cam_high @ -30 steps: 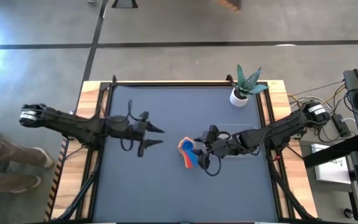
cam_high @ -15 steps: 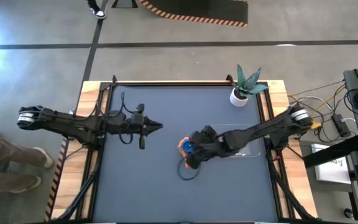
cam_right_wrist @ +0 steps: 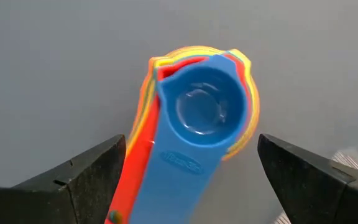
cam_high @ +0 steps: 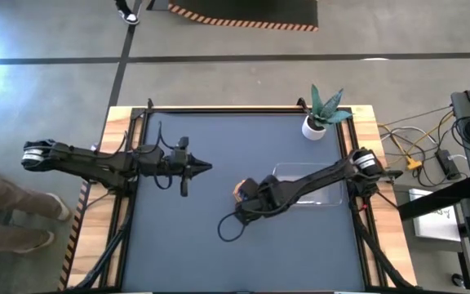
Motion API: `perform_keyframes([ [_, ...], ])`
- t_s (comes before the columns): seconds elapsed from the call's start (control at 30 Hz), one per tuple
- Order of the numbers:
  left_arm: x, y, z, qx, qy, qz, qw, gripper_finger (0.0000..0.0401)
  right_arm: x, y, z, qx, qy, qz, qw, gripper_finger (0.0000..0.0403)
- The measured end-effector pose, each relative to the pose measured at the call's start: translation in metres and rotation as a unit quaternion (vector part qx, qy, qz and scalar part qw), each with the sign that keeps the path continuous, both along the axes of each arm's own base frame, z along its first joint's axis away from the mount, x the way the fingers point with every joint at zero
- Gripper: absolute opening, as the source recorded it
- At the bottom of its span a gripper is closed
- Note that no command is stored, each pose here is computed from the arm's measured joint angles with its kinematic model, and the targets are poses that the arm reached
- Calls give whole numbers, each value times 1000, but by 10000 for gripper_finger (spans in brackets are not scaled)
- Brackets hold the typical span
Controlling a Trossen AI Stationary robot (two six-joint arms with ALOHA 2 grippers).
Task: Nest measuring cups in basket
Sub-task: Put the stacked measuring cups into the transparent bin
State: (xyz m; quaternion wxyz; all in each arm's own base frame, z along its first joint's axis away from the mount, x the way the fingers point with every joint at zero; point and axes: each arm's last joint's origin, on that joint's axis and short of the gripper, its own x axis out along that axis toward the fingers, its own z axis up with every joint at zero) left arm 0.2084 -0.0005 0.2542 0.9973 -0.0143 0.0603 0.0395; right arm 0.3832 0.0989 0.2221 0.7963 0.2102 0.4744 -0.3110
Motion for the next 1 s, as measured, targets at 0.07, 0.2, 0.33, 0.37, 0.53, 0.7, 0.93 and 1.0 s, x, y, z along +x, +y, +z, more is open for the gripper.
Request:
perform_keyframes([
  [0.07, 0, 0, -1, 0, -1, 0, 1000, 0, -2, 0, 1, 5, 1, -15, 1000, 354],
  [0.2, 0, 0, -1, 0, -1, 0, 1000, 0, -2, 0, -2, 22, -2, -48, 999, 354],
  [0.33, 0, 0, -1, 0, -1, 0, 1000, 0, 2, 1, -9, 36, -5, -53, 998, 354],
  [0.37, 0, 0, -1, 0, -1, 0, 1000, 0, 3, 1, -11, 38, -7, -56, 998, 354],
  [0.53, 0, 0, -1, 0, 1, 0, 1000, 0, 9, 3, -24, 59, -1, -73, 996, 354],
  [0.7, 0, 0, -2, 0, 3, 0, 1000, 0, 16, 0, -38, 72, 7, -89, 993, 354],
  [0.93, 0, 0, -2, 0, 6, 0, 1000, 0, 21, -7, -40, 78, 5, -94, 992, 353],
  [1.0, 0, 0, -3, 0, 6, 0, 1000, 0, 21, -9, -38, 80, -1, -95, 992, 350],
])
